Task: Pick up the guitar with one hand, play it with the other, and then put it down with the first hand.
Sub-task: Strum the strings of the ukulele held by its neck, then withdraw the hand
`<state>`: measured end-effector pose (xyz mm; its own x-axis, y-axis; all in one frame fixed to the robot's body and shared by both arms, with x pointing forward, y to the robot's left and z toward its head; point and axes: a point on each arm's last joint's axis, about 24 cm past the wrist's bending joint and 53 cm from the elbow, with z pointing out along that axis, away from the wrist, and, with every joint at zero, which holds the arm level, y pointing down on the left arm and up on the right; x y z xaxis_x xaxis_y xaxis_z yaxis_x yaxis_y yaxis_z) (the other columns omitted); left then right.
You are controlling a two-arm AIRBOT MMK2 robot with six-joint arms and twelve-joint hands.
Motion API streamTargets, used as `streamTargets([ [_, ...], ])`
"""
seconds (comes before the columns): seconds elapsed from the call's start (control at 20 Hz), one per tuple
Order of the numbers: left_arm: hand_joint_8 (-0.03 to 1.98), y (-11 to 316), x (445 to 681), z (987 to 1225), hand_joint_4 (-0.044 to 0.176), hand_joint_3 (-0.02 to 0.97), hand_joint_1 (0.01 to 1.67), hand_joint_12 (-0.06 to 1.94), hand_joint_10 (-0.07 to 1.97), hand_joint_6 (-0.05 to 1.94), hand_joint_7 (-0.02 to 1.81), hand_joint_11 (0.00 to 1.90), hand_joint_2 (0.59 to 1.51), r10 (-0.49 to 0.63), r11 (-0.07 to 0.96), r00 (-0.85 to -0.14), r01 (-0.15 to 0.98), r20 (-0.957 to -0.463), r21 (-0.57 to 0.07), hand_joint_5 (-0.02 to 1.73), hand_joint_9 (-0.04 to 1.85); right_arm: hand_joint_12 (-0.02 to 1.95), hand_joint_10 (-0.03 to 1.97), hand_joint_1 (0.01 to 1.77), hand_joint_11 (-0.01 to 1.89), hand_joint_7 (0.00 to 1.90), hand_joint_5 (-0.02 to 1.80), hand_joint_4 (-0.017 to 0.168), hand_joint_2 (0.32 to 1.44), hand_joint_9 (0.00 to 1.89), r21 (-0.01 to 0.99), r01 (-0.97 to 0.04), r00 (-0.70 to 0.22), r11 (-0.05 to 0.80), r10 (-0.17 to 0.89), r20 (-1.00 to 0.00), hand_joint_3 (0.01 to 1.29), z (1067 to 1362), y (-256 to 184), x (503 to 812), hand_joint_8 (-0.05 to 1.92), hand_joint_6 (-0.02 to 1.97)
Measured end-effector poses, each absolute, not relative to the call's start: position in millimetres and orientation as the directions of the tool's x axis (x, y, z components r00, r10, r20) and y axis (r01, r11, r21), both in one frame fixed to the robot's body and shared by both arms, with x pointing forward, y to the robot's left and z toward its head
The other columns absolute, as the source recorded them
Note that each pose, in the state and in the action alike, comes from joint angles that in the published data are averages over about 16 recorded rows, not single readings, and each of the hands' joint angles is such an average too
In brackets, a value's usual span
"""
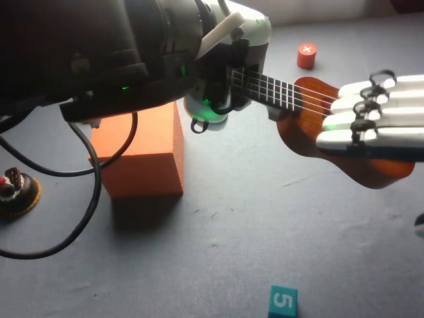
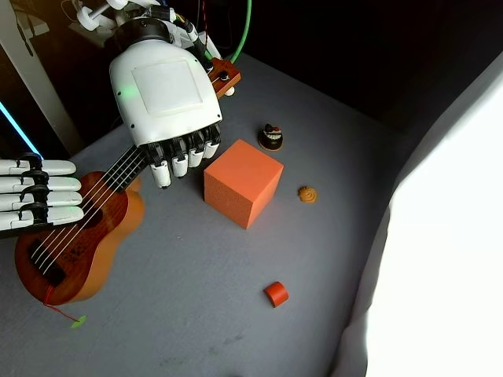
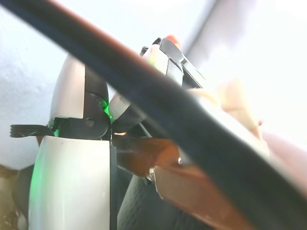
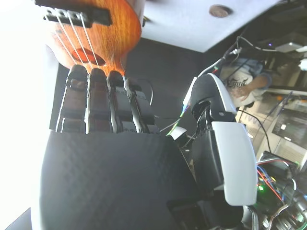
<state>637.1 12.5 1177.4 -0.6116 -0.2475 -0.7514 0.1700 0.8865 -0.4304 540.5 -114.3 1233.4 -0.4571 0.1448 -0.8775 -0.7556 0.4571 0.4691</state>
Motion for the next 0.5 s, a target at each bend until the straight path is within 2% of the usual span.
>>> streamTargets([
  [0.2, 1.96, 14.9, 638.0, 1175.8, 0.000, -0.015, 1.44, 1.92, 1.92, 1.87, 1.27, 1.45, 1.099, -0.262, 0.886, -0.612, 0.153, -0.746, -0.437, 1.15, 1.37, 0.01, 0.00, 0.39, 0.02, 0.02, 0.02, 0.000, 1.28, 0.02, 0.463, -0.756, -0.426, 0.462, 0.189, -0.885, 0.02, 1247.6, -123.0, 548.6, 0.02, 0.00],
  [0.5, 1.96, 20.5, 637.2, 1167.4, 0.000, -0.015, 1.44, 1.92, 1.92, 1.87, 1.26, 1.44, 1.100, -0.295, 0.887, -0.608, 0.113, -0.737, -0.448, 1.14, 1.37, 0.01, 0.00, 0.39, 0.02, 0.02, 0.02, 0.002, 1.28, 0.02, 0.448, -0.735, -0.344, 0.510, 0.290, -0.893, 0.02, 1274.8, -150.3, 576.3, 0.02, 0.00],
])
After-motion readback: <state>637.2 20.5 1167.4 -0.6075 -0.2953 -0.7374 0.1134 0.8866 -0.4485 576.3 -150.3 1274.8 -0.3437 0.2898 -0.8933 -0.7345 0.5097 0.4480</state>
